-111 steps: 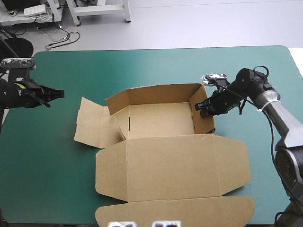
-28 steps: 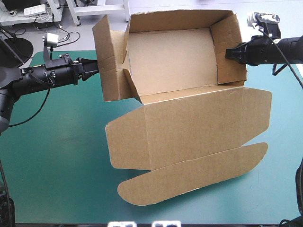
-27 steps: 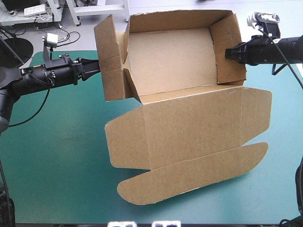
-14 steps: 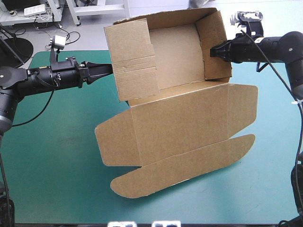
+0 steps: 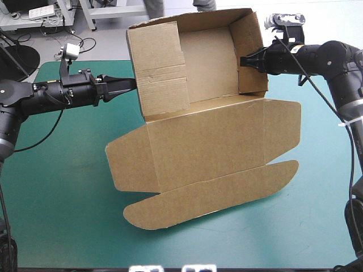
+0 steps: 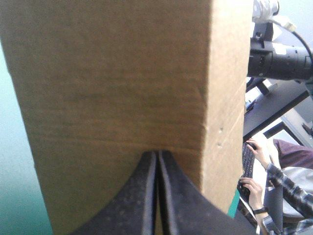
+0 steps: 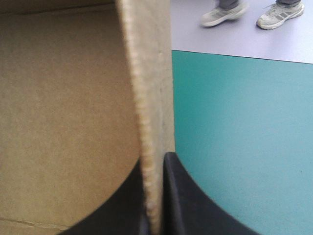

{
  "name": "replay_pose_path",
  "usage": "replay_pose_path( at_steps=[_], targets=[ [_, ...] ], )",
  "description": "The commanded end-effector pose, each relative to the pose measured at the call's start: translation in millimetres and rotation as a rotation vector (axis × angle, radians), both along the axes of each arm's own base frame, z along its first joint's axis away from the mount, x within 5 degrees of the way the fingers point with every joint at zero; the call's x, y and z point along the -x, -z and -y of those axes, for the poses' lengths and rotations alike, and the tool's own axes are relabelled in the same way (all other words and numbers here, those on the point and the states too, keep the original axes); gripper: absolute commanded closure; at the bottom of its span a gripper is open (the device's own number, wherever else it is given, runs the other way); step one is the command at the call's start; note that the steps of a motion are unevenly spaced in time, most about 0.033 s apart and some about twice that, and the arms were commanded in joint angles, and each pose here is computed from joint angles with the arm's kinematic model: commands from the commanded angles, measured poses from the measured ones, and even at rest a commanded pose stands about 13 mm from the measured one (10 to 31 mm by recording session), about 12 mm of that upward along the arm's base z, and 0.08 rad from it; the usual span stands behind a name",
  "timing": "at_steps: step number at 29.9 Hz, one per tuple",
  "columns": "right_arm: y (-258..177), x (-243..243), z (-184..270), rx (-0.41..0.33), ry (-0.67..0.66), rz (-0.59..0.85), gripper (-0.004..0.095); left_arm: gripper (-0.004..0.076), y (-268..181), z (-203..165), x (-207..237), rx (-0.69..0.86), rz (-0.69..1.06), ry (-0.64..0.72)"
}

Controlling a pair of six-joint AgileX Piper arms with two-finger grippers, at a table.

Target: Fold the box

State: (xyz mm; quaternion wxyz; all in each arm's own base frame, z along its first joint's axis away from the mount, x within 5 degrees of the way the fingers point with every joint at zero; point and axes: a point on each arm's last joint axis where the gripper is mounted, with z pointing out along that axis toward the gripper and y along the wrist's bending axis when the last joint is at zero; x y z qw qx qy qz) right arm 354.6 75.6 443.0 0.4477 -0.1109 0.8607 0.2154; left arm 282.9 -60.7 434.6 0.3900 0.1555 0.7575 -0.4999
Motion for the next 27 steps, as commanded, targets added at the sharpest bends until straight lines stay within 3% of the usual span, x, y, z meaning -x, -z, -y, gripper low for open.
replay_pose_path(
  at_steps=[1, 10, 23, 27],
  targets=[
    [-26, 8, -1, -0.104, 0.045, 0.096, 0.0916, 0.0669, -22, 6, 20, 0.039, 0.056, 0.084],
    [-18, 1, -10, -0.11, 0.032, 0.075, 0.0916, 0.0358, -20, 5, 18, 0.013, 0.062, 0.068],
    [-18, 9, -38, -0.1, -0.047, 0.076, 0.0908, 0.0342, -3, -11, -1, -0.237, 0.101, -0.158],
    [-18, 13, -49, -0.1, -0.069, 0.068, 0.0908, 0.0342, -5, -13, -5, -0.237, 0.121, -0.21]
  ],
)
